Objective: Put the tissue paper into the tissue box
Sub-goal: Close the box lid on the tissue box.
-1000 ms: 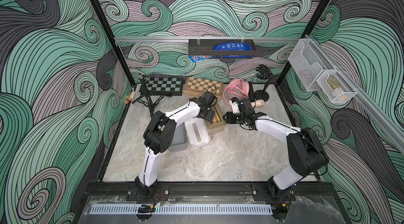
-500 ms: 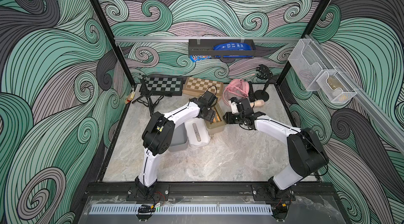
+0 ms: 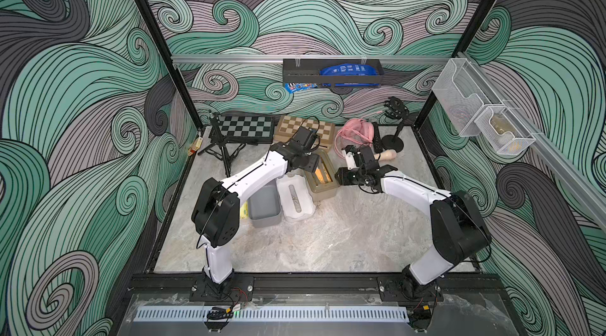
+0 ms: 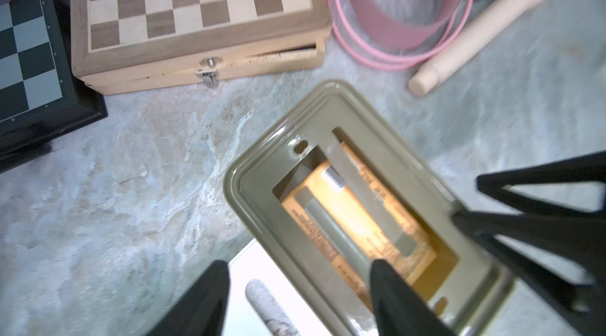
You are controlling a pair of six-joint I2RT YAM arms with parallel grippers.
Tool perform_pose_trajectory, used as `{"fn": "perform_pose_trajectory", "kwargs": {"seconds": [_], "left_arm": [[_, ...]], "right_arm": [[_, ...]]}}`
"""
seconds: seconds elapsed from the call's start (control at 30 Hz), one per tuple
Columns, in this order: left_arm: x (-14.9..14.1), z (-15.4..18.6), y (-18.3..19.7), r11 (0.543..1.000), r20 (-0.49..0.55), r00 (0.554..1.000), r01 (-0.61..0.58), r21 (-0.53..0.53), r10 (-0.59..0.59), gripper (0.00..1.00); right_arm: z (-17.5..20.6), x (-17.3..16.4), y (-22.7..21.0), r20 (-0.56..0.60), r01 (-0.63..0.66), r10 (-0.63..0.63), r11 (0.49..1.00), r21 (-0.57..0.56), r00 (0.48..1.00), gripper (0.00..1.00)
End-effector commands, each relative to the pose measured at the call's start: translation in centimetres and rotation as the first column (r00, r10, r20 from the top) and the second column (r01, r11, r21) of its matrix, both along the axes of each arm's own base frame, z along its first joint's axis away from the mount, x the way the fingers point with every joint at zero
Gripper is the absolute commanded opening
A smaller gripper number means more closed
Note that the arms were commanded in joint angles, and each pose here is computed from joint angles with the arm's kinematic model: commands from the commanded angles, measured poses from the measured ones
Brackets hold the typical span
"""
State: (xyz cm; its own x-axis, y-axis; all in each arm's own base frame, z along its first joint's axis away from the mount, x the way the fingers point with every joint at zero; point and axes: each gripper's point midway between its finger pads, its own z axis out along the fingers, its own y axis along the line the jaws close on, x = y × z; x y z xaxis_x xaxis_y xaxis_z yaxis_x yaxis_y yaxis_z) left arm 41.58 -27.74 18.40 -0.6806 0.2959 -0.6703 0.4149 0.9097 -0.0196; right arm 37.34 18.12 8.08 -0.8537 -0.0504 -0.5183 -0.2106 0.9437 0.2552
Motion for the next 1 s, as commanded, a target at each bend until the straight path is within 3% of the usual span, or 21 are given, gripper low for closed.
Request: {"fn": "perform_pose_trajectory", "kwargs": {"seconds": [0.0,0.17,0.23,0.27,0.37,0.5,0.63,0.83,0.9,0.97], "left_arm": [[1.5,4.5,-0.9,0.981,0.114,0.993,0.05,-0.187,-0.029,0.48],[2.2,5.6,-1.9,0.907,0.132,0.986,0.144,-0.395,-0.099,0.24],[2.1,4.8,-2.4,0.863,0.1,0.983,0.18,-0.473,-0.151,0.03],[2.2,4.4,-2.7,0.84,0.095,0.979,0.205,-0.503,-0.182,0.0],[2.2,3.9,-3.8,0.752,0.081,0.961,0.258,-0.606,-0.265,0.0],[2.5,2.4,-5.0,0.714,0.029,0.95,0.255,-0.652,-0.312,0.0],[3.4,2.9,-5.4,0.715,0.04,0.952,0.256,-0.651,-0.305,0.0],[5.1,8.1,-5.6,0.692,0.176,0.948,0.314,-0.65,-0.265,0.0],[5.8,7.9,-6.0,0.701,0.163,0.952,0.303,-0.646,-0.261,0.0],[6.5,5.7,-6.7,0.737,0.101,0.961,0.263,-0.622,-0.257,0.0]], "right_arm": [[-9.8,-11.7,-6.1,-0.485,-0.101,-0.057,0.95,-0.294,0.873,0.43],[-9.5,-11.5,-6.0,-0.481,-0.103,-0.055,0.95,-0.296,0.875,0.43],[-9.5,-11.4,-5.9,-0.48,-0.104,-0.052,0.95,-0.294,0.876,0.43],[-9.5,-11.4,-5.9,-0.48,-0.106,-0.051,0.95,-0.295,0.876,0.43],[-9.5,-11.4,-5.8,-0.482,-0.109,-0.049,0.949,-0.295,0.875,0.43],[-9.6,-11.5,-5.7,-0.483,-0.114,-0.046,0.949,-0.295,0.874,0.43],[-9.5,-11.6,-5.7,-0.485,-0.111,-0.048,0.949,-0.294,0.873,0.43],[-9.6,-11.7,-5.7,-0.49,-0.11,-0.05,0.95,-0.293,0.87,0.43],[-9.7,-11.7,-5.6,-0.494,-0.114,-0.048,0.95,-0.292,0.868,0.43],[-9.7,-11.7,-5.6,-0.494,-0.114,-0.048,0.949,-0.292,0.868,0.43]]}}
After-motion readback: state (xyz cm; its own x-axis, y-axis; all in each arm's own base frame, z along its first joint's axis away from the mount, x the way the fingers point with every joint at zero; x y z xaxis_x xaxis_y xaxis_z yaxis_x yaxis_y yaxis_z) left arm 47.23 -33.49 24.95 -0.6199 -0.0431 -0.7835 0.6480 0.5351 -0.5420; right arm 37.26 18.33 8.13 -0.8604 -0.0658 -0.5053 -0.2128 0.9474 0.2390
